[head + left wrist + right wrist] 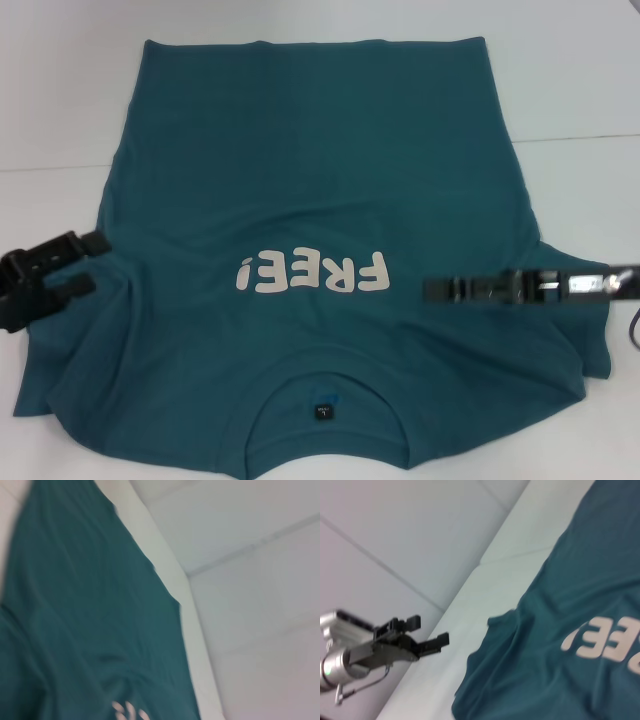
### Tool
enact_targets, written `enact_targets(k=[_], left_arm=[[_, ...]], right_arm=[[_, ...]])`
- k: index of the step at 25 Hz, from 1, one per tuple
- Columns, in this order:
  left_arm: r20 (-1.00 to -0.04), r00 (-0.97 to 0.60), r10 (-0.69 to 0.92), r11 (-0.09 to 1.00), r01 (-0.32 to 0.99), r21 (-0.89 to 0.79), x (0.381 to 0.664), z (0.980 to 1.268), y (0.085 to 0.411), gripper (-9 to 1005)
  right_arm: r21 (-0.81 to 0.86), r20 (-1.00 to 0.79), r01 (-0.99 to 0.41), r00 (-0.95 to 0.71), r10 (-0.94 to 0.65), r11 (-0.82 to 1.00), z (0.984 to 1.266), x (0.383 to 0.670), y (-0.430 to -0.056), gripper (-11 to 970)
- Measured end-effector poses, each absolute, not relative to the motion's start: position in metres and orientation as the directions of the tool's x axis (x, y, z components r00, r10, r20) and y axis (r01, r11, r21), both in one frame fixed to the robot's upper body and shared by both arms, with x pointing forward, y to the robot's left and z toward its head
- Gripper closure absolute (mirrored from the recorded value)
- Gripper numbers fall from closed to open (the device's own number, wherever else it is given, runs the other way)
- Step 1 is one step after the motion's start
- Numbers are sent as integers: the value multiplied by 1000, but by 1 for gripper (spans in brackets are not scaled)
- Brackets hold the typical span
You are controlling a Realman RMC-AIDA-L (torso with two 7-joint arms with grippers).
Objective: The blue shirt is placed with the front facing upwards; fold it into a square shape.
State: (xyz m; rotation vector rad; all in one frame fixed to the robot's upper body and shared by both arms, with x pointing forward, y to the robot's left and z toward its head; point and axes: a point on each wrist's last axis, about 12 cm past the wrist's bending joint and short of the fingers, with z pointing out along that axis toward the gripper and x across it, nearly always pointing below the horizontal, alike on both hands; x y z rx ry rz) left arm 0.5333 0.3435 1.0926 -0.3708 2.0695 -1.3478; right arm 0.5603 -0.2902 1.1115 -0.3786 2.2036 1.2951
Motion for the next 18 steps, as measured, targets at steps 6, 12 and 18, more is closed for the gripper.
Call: enact_targets(k=[6, 12, 18], left_arm=[[-359, -711, -605, 467, 48, -883, 539, 1087, 352, 159], [-364, -690, -626, 494, 11, -870, 538, 1082, 359, 161], [-417, -719, -556, 598, 3, -802, 539, 1083, 366, 164]], right_arm=[[680, -607, -450, -788, 101, 580, 1115, 574, -305, 44], [667, -612, -444, -784, 100, 598, 1115, 578, -307, 44], [666, -610, -443, -786, 98, 600, 1114, 578, -307, 44]])
